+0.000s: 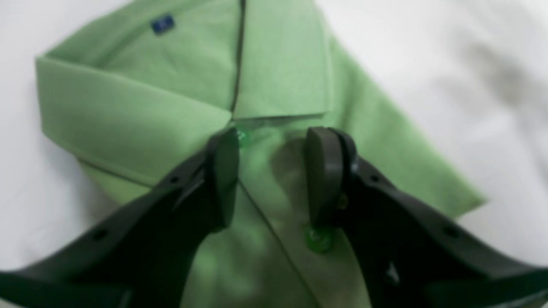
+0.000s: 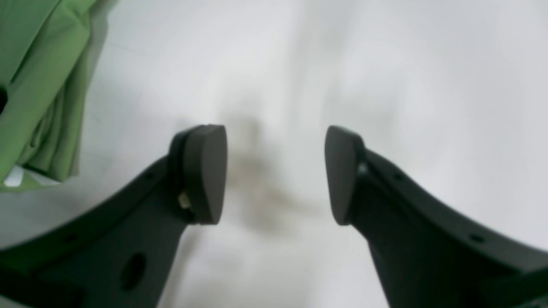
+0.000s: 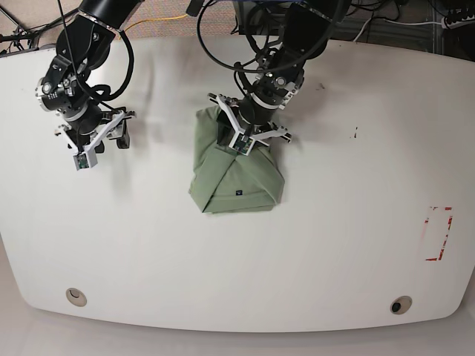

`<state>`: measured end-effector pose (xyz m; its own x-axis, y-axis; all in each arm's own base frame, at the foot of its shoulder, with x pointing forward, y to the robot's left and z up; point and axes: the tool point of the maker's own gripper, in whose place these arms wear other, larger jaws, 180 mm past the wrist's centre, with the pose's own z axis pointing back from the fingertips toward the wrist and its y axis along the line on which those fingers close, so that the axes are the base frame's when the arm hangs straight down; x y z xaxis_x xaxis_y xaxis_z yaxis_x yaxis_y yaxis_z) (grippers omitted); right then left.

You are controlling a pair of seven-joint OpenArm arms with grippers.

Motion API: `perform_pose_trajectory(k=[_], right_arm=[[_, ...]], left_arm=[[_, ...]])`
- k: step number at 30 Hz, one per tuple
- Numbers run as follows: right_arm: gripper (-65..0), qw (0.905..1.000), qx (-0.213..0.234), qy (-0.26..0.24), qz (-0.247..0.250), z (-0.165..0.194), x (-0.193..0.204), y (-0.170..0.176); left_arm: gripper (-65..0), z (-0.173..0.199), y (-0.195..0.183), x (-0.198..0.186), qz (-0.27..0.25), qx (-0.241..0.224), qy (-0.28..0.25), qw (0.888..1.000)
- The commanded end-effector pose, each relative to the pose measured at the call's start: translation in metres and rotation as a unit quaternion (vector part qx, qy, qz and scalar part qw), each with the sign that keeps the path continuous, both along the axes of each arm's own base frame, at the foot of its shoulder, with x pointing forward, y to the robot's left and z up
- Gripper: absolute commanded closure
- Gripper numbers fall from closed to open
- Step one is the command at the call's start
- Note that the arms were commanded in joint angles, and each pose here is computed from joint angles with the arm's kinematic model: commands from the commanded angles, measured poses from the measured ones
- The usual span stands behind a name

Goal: Fold the T-shirt properly
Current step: 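Grasp the folded bundle's edge with the left gripper and lift it, then carry the folded shirt with the left gripper to the table corner and release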

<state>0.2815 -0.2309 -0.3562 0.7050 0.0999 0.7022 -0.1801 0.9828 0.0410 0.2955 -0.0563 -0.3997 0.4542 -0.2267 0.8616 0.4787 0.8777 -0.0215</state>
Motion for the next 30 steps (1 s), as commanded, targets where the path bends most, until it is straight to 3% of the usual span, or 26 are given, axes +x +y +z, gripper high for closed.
perform_pose_trajectory(k=[1,6,13,21,30], right_arm=[[-34.2,0.9996,-0.002,-0.027,0.003,0.014,0.009,-0.002],[-34.2,0.9996,-0.002,-0.029,0.004,0.015,0.009,-0.001],[-34.2,0.9996,-0.002,-0.029,0.004,0.015,0.009,-0.001],[-34.2,0.9995,-0.002,-0.030,0.005,0.015,0.010,-0.001],[-34.2,0.9995,-0.002,-0.032,0.005,0.016,0.011,-0.001]], left_arm=[[-24.2,-0.020,0.024,-0.001,0.023,0.029,0.031,0.999],[-24.2,-0.034,0.090,0.006,0.081,0.064,0.043,0.994],[-24.2,-0.040,0.182,0.011,0.088,0.116,0.056,0.988],[-24.2,-0.027,0.314,0.001,0.118,0.191,0.091,0.970],[-24.2,-0.024,0.444,-0.037,0.173,0.243,0.159,0.941]])
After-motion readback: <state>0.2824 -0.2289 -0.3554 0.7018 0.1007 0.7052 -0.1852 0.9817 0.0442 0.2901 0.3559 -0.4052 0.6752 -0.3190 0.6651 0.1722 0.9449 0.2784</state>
